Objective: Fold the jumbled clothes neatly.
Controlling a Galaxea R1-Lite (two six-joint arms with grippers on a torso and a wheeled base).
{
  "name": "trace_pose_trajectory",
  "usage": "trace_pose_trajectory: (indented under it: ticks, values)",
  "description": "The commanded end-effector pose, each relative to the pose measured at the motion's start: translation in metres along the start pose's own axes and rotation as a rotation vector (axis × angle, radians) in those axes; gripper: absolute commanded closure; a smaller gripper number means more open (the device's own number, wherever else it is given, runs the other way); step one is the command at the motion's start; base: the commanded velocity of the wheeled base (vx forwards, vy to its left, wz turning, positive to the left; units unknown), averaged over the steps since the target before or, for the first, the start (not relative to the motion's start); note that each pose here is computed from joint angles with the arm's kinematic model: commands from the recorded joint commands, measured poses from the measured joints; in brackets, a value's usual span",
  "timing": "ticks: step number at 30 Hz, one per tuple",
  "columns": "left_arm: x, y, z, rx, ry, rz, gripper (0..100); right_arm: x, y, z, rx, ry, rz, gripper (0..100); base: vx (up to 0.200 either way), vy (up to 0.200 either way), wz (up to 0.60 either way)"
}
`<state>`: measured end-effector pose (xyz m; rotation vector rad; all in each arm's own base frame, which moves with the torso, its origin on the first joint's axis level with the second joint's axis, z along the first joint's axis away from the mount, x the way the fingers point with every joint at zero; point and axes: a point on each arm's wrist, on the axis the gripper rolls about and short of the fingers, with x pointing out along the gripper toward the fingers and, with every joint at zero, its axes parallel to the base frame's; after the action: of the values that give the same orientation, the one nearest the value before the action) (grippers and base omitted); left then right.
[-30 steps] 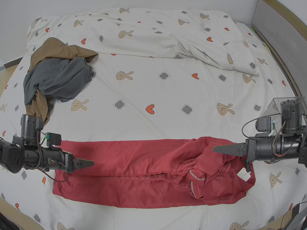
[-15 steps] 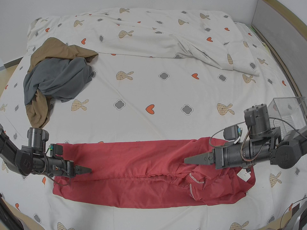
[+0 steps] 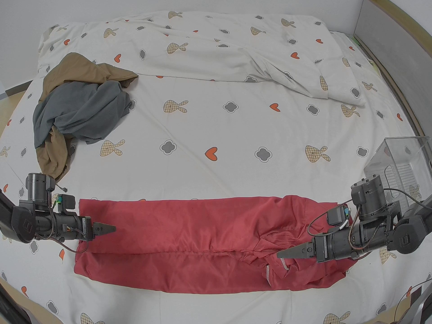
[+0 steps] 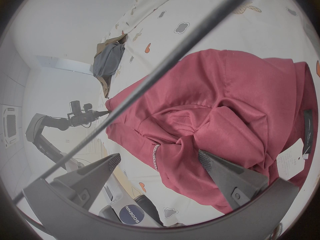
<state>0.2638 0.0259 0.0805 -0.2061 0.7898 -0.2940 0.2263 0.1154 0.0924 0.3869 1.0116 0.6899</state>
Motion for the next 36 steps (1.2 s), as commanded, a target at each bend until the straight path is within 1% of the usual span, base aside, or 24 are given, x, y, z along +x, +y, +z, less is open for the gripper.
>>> trace_pose_trajectory:
  ticks: [1,8,10,11,12,13,14,15,16,18,19,20,21,22,23,25,27,29,30,32,34,35,36]
  values:
    - [-0.002,0.001,0.002,0.001,-0.012,0.006,0,0.000,-0.001,-0.003,0.006,0.008,-0.004,0,0.000,0.000,0.00]
    - [-0.002,0.010,0.005,-0.014,-0.020,0.055,0,-0.002,-0.001,-0.002,0.008,0.001,-0.004,0,0.000,0.000,0.00]
    - [-0.013,0.011,0.011,-0.017,-0.062,0.079,0,-0.015,0.000,0.003,0.003,-0.053,-0.002,0,0.000,0.000,0.00]
    - [-0.015,0.011,0.012,-0.017,-0.069,0.080,0,-0.017,0.001,0.004,-0.001,-0.062,0.001,0,0.000,0.000,0.00]
    - [-0.032,0.003,0.018,-0.005,-0.123,0.083,0,-0.034,0.010,0.006,-0.029,-0.123,0.023,0,0.000,0.000,0.00]
    - [-0.039,-0.001,0.020,-0.003,-0.143,0.083,0,-0.043,0.015,0.007,-0.045,-0.155,0.034,0,0.000,0.000,0.00]
    - [-0.039,-0.001,0.020,-0.003,-0.143,0.083,0,-0.043,0.015,0.007,-0.045,-0.155,0.034,0,0.000,0.000,0.00]
    - [-0.071,-0.017,0.027,0.008,-0.219,0.081,0,-0.070,0.026,0.007,-0.085,-0.253,0.058,0,0.000,0.000,0.00]
    - [-0.088,-0.026,0.032,0.014,-0.257,0.079,0,-0.084,0.031,0.006,-0.102,-0.300,0.066,0,0.000,0.000,0.00]
    - [-0.093,-0.029,0.033,0.015,-0.266,0.076,0,-0.088,0.032,0.006,-0.105,-0.317,0.068,0,0.000,0.000,0.00]
    - [-0.141,-0.053,0.041,0.012,-0.346,0.070,0,-0.123,0.045,0.001,-0.149,-0.434,0.120,0,0.000,0.000,0.00]
    - [-0.144,-0.054,0.041,0.011,-0.350,0.069,0,-0.125,0.046,0.001,-0.151,-0.438,0.124,0,0.000,0.000,0.00]
    - [-0.182,-0.073,0.046,-0.020,-0.403,0.055,0,-0.150,0.056,-0.004,-0.167,-0.512,0.180,0,0.000,0.000,0.00]
    - [-0.190,-0.077,0.048,-0.030,-0.413,0.050,0,-0.155,0.058,-0.005,-0.171,-0.531,0.191,0,0.000,0.000,0.00]
    - [-0.212,-0.088,0.049,-0.057,-0.441,0.035,0,-0.171,0.064,-0.006,-0.175,-0.580,0.223,0,0.000,0.000,0.00]
    - [-0.228,-0.097,0.048,-0.048,-0.473,0.028,0,-0.186,0.067,-0.008,-0.167,-0.630,0.241,0,0.000,0.000,0.00]
    - [-0.231,-0.100,0.043,-0.016,-0.487,0.021,0,-0.196,0.068,-0.010,-0.145,-0.661,0.248,0,0.000,0.000,0.00]
    - [-0.231,-0.101,0.042,-0.012,-0.489,0.022,0,-0.196,0.068,-0.010,-0.143,-0.662,0.248,0,0.000,0.000,0.00]
    - [-0.221,-0.096,0.037,0.056,-0.488,0.084,0,-0.199,0.067,-0.011,-0.127,-0.676,0.243,0,0.000,0.000,0.00]
    - [-0.211,-0.088,0.036,0.050,-0.504,0.177,0,-0.199,0.066,-0.010,-0.126,-0.679,0.240,0,0.000,0.000,0.00]
    - [-0.194,-0.079,0.044,0.043,-0.502,0.198,0,-0.200,0.067,-0.010,-0.126,-0.681,0.241,0,0.000,0.000,0.00]
    - [-0.194,-0.079,0.044,0.043,-0.502,0.198,0,-0.200,0.067,-0.010,-0.126,-0.681,0.241,0,0.000,0.000,0.00]
    - [-0.175,-0.068,0.047,0.017,-0.480,0.210,0,-0.201,0.068,-0.010,-0.133,-0.684,0.243,0,0.000,0.000,0.00]
